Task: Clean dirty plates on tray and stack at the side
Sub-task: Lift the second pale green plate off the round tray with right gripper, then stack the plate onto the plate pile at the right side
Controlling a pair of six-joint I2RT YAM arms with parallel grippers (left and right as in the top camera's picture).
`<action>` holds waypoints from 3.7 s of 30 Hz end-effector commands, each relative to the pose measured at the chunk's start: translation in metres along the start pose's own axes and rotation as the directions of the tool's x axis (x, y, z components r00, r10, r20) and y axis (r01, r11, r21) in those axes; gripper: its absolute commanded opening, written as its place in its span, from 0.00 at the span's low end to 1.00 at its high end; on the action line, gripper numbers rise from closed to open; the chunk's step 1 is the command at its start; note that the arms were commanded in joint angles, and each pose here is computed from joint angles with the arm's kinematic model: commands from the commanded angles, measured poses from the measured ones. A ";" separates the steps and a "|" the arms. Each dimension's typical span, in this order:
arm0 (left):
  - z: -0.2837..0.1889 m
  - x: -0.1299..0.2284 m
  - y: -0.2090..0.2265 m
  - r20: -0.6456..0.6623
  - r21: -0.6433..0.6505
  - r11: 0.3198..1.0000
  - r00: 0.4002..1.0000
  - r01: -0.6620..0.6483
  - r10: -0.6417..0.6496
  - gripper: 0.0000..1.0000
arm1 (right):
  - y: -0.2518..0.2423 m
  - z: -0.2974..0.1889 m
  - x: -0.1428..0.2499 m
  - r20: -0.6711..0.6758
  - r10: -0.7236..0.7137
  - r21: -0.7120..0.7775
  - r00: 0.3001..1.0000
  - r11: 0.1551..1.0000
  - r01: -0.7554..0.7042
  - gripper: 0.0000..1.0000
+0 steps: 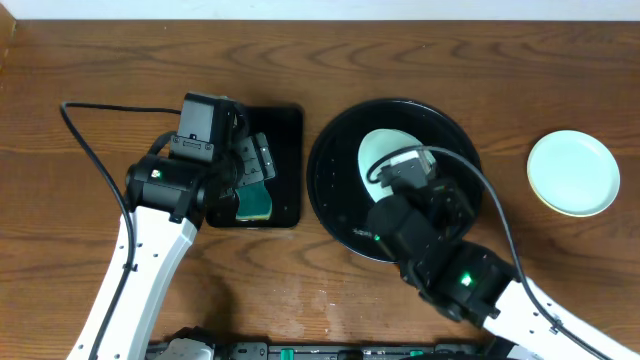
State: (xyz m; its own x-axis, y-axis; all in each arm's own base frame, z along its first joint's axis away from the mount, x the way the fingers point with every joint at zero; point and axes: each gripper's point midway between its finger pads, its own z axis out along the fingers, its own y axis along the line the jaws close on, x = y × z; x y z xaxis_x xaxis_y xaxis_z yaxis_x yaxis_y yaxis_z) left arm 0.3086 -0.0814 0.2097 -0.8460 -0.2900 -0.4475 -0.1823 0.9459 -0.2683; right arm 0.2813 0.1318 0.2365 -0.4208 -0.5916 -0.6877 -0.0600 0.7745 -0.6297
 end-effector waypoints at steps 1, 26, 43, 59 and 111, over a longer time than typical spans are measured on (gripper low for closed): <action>-0.005 -0.006 -0.001 0.021 0.006 1.000 1.000 -0.001 0.001 0.84 | -0.019 -0.010 -0.005 0.022 -0.067 0.121 0.998 0.991 0.064 0.01; -0.005 -0.006 -0.001 0.021 0.006 1.000 1.000 -0.001 0.001 0.84 | -0.014 -0.016 -0.009 0.030 -0.173 0.120 0.984 0.978 0.168 0.01; -0.005 -0.006 -0.001 0.021 0.006 1.000 1.000 -0.001 0.001 0.84 | -0.008 -0.014 -0.008 0.026 -0.180 0.112 0.983 0.978 0.176 0.01; -0.005 -0.006 -0.001 0.021 0.006 1.000 1.000 -0.001 0.001 0.84 | -0.008 -0.013 -0.008 0.027 -0.147 0.113 0.989 0.983 0.143 0.01; -0.005 -0.006 -0.001 0.021 0.006 1.000 1.000 -0.001 0.001 0.84 | -0.179 0.149 0.336 -0.217 0.973 0.660 -0.081 0.085 -0.747 0.01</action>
State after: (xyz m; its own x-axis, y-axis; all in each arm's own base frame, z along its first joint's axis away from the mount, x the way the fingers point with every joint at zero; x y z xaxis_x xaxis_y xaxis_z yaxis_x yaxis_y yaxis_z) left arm 0.3086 -0.0815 0.2097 -0.8460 -0.2900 -0.4474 -0.1821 0.9459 -0.2686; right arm 0.2896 -0.2327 0.0800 -0.2388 0.8300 -0.5041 0.8877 0.3970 0.2331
